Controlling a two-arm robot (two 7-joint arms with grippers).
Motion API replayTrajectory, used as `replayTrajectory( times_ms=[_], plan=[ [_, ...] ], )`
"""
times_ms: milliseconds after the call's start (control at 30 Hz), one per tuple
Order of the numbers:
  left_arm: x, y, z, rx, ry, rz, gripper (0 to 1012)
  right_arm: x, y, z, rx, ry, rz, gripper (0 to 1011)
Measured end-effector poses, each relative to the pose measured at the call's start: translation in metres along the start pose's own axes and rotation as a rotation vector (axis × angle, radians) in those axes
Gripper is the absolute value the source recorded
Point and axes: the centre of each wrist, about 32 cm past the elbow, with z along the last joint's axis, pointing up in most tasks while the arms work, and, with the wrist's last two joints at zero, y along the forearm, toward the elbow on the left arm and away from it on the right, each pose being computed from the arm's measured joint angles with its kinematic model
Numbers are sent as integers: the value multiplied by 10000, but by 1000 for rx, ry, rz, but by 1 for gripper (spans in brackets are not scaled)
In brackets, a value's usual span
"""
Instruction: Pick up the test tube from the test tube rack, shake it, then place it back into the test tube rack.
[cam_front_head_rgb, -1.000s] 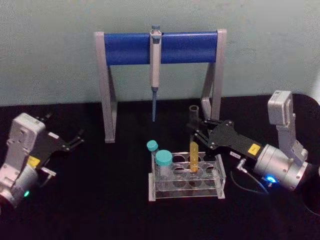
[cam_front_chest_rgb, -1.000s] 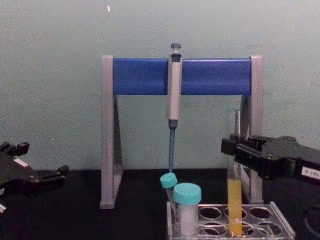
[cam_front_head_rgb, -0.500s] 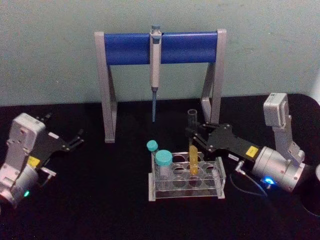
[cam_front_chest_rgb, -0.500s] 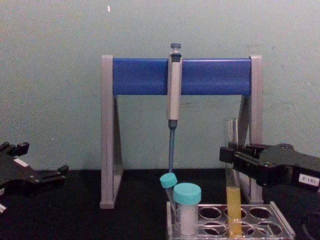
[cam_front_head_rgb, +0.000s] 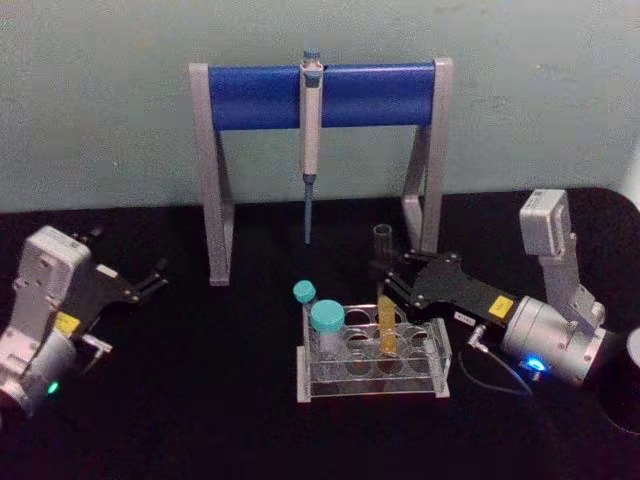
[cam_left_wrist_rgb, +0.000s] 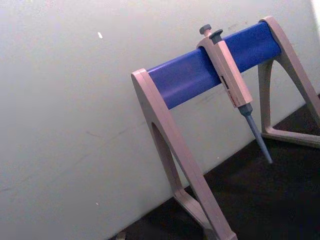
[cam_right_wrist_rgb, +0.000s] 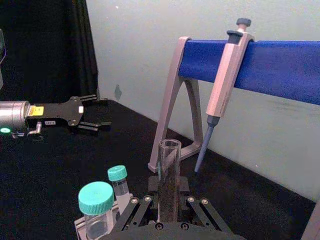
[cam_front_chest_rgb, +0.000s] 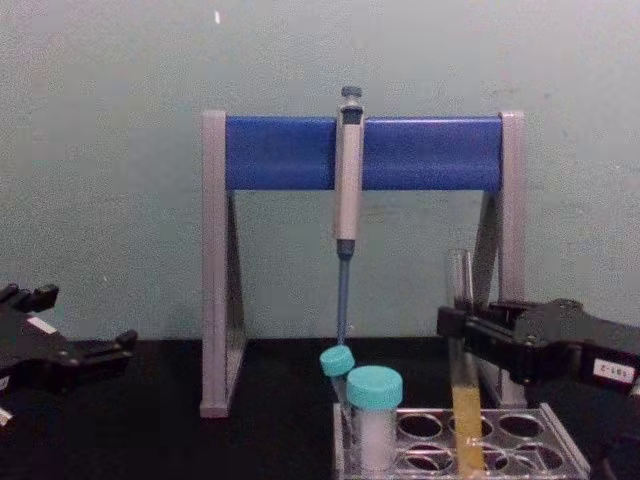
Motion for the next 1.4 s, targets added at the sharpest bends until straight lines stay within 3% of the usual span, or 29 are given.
replayTrajectory(
  times_ms=[1067, 1400],
  plan=[
    [1, 0, 0, 0, 0, 0, 1001, -1, -8, 7, -12, -6, -6, 229],
    [0, 0, 0, 0, 0, 0, 1001, 0, -8, 7, -11, -5, -6, 506]
  ],
)
